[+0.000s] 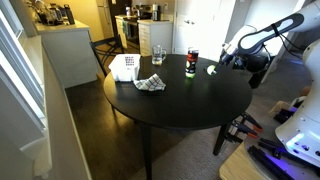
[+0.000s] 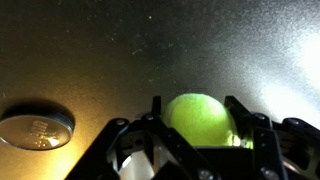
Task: Pick up the green ball and put it inside the black can with balls in it
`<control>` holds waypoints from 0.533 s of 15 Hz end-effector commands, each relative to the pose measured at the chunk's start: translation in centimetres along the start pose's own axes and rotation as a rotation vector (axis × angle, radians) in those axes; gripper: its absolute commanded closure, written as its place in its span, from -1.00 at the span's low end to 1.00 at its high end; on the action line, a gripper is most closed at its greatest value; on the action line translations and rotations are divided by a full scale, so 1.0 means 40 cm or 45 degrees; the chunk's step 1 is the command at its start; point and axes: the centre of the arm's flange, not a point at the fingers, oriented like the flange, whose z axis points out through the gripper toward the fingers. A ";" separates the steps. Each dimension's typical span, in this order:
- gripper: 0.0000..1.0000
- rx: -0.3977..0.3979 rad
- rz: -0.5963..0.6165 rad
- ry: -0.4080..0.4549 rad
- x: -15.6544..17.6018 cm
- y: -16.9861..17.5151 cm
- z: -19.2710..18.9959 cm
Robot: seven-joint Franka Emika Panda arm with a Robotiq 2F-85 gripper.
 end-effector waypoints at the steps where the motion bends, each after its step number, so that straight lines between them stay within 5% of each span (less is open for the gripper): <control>1: 0.22 -0.012 -0.082 0.074 -0.029 -0.072 -0.078; 8: 0.22 -0.087 -0.177 0.192 0.082 -0.148 -0.235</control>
